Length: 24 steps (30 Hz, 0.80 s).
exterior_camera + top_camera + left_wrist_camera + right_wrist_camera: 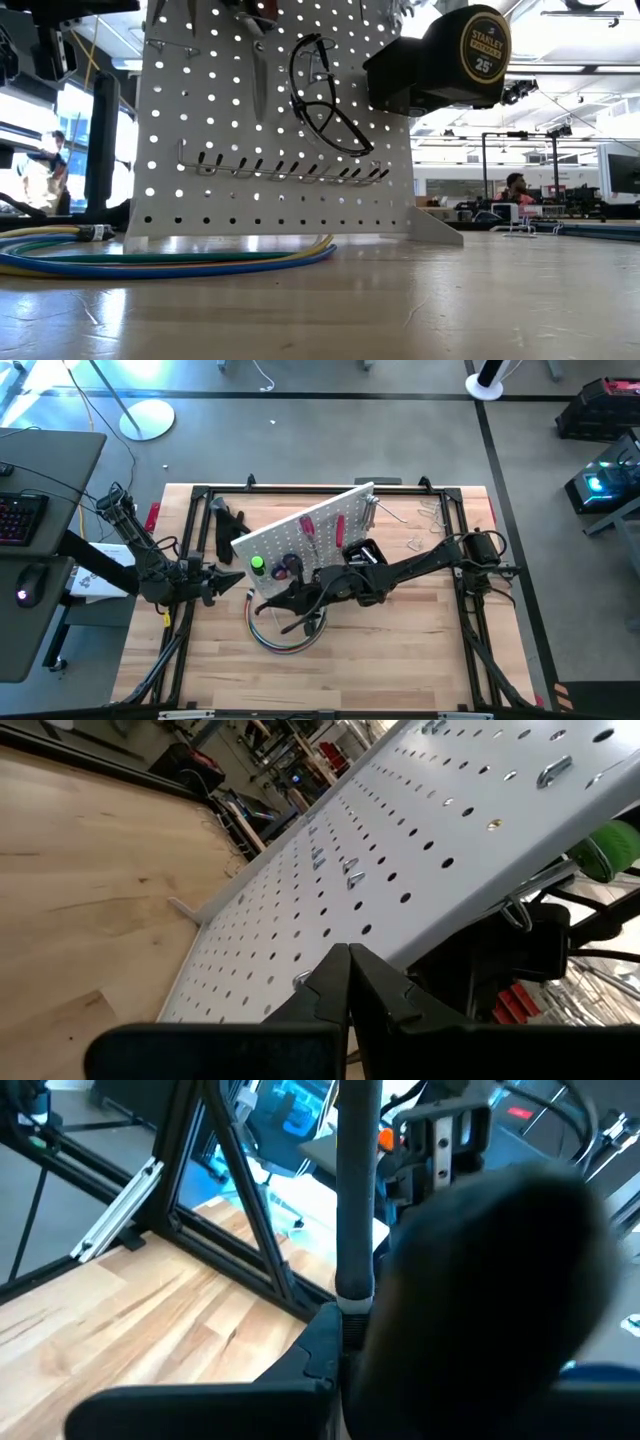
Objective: Hang tools onto peg board
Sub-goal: Hang the plier on the peg board
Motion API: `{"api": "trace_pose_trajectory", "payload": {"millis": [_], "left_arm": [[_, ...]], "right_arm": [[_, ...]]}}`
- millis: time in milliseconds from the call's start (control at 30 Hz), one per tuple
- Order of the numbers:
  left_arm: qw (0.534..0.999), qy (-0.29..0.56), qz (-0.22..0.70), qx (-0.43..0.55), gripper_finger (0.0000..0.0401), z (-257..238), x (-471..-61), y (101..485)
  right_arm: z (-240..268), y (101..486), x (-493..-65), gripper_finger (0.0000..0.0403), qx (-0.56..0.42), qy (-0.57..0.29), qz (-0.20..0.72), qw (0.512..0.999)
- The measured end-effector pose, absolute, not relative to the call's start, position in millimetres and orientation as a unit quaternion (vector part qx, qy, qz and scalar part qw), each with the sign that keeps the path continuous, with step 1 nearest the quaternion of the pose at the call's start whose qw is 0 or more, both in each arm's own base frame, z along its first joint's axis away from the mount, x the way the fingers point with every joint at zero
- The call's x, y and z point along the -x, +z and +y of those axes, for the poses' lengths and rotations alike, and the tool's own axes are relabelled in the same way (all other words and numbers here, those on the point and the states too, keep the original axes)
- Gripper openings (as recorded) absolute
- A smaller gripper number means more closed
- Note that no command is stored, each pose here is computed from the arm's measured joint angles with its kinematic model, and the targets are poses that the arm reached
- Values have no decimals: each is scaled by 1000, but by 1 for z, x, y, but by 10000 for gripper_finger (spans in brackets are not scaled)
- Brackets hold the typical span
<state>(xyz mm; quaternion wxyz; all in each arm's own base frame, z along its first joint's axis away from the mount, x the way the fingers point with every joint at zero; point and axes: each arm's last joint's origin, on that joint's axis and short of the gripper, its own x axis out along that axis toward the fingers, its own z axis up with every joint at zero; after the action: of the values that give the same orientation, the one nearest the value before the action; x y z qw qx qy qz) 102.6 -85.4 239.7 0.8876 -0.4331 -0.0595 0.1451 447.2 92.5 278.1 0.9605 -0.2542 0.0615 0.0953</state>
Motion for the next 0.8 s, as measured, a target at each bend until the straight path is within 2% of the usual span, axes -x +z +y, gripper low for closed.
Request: {"api": "trace_pose_trajectory", "payload": {"millis": [367, 500, 667, 800], "left_arm": [[887, 147, -61, 433, 0, -85, -103, 240], [887, 147, -61, 433, 0, -85, -103, 240], [887, 148, -61, 432, 0, -85, -103, 240], [887, 150, -62, 432, 0, -85, -103, 240]], "right_arm": [[91, 279, -448, 25, 253, 92, 56, 961], [90, 279, -448, 39, 255, 83, 59, 962], [86, 279, -449, 25, 255, 79, 60, 962], [84, 279, -449, 30, 253, 77, 61, 962]]}}
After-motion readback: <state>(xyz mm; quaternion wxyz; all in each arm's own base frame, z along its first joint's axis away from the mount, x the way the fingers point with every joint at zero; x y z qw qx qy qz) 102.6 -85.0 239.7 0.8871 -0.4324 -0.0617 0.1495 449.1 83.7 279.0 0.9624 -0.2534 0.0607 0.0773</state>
